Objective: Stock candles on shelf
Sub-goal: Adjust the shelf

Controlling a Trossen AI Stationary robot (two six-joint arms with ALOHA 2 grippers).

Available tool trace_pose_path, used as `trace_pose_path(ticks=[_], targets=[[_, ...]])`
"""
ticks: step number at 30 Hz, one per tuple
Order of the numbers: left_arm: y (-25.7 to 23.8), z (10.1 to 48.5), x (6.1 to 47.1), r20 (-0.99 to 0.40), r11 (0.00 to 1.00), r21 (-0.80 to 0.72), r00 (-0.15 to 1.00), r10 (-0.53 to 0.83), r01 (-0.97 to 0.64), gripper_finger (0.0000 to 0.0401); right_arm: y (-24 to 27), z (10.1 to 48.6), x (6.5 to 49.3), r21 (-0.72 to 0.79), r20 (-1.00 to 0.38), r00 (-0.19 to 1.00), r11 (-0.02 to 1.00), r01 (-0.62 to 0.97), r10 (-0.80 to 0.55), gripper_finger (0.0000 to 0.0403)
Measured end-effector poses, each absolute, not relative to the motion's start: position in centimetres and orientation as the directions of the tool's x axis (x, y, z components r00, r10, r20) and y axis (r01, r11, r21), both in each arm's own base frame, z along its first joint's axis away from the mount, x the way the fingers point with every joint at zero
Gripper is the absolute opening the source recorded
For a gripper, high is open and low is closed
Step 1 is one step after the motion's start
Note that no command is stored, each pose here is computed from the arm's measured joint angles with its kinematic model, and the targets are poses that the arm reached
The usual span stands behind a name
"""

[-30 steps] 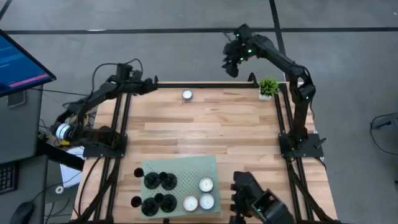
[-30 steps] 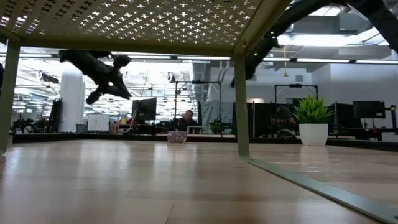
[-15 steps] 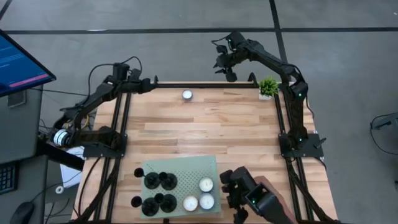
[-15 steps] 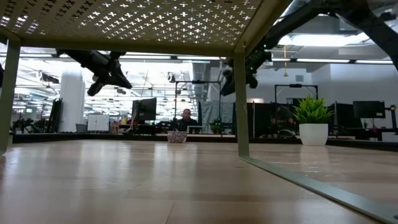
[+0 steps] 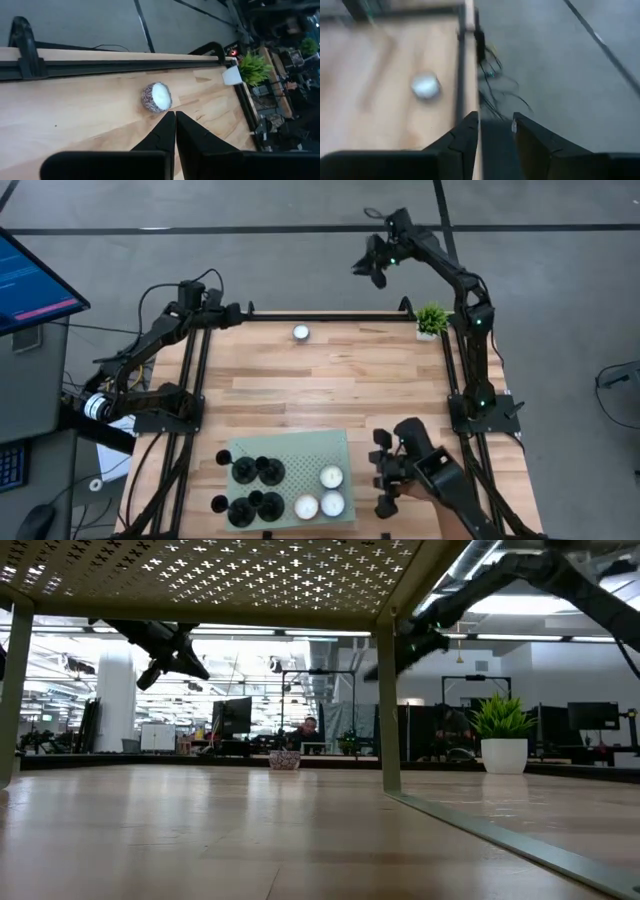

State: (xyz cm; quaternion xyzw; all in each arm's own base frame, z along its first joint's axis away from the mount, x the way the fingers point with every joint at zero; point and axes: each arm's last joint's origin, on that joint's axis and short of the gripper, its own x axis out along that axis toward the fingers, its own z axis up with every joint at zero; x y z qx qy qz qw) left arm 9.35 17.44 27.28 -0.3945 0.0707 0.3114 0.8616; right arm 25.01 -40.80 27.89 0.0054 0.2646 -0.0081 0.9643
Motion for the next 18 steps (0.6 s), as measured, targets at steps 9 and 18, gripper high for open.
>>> trace_pose_path(ticks=[9, 18], targets=[[18.6, 26.1, 9.6, -0.434, 0.434, -0.601, 0.731, 0.527, -0.671, 0.0004, -35.9, 33.3, 29.1, 0.158, -0.435, 0.873, 0.973, -0.166, 0.219, 0.0074], [20.7, 21.1, 12.4, -0.6, 0.485, -0.55, 0.726, 0.337, -0.68, 0.0002, -31.1, 37.3, 28.4, 0.16, -0.508, 0.82, 0.964, -0.213, 0.265, 0.004]])
